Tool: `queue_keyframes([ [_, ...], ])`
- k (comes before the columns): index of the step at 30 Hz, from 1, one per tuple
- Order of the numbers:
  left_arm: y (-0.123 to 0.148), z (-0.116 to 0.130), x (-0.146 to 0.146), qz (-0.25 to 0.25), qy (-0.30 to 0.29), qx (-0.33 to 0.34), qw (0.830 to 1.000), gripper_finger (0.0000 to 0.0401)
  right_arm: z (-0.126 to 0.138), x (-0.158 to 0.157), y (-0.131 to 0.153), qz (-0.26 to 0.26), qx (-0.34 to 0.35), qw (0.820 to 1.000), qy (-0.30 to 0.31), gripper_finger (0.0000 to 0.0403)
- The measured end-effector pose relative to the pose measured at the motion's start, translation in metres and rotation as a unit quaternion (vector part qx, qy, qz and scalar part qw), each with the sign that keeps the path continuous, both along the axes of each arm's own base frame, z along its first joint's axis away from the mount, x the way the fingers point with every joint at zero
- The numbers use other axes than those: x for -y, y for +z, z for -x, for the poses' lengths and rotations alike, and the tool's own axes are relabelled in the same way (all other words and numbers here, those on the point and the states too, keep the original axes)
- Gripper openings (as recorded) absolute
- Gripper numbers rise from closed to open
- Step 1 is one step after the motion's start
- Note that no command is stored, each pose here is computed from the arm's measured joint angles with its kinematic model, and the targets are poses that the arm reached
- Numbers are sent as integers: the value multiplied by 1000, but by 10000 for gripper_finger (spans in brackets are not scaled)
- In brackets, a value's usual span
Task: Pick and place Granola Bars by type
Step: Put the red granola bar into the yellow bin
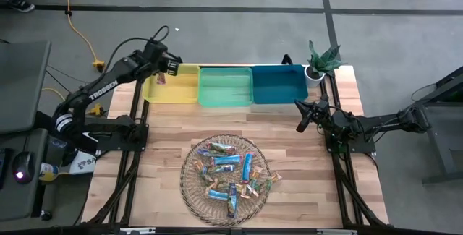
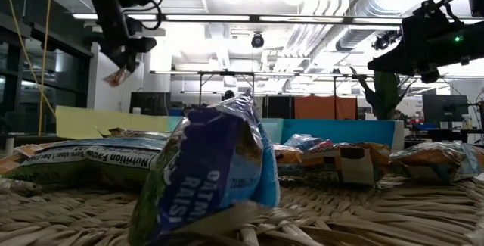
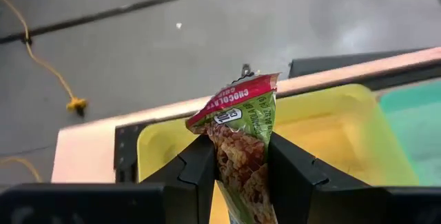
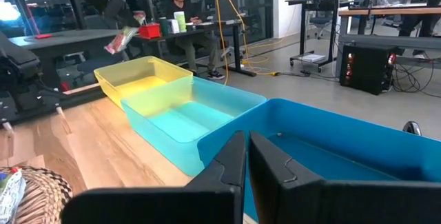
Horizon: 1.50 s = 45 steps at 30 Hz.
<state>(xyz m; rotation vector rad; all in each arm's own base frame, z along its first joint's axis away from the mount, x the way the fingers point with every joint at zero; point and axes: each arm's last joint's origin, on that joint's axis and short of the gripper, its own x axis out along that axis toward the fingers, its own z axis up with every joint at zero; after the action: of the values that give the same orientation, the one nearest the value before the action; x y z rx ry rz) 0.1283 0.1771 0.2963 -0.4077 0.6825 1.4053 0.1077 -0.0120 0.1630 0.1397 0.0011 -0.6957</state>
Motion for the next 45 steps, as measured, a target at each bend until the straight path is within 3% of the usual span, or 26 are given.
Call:
queue_keyframes([
  [16, -52, -9, -13, 54, 7, -79, 995, 106, 0, 0, 0, 0, 0, 1000, 0, 0],
  [39, -93, -12, -15, 105, -12, -90, 990, 107, 0, 0, 0, 0, 0, 1000, 0, 0],
  [45, -94, -9, -16, 116, -20, -93, 989, 155, 0, 0, 0, 0, 0, 1000, 1, 0],
])
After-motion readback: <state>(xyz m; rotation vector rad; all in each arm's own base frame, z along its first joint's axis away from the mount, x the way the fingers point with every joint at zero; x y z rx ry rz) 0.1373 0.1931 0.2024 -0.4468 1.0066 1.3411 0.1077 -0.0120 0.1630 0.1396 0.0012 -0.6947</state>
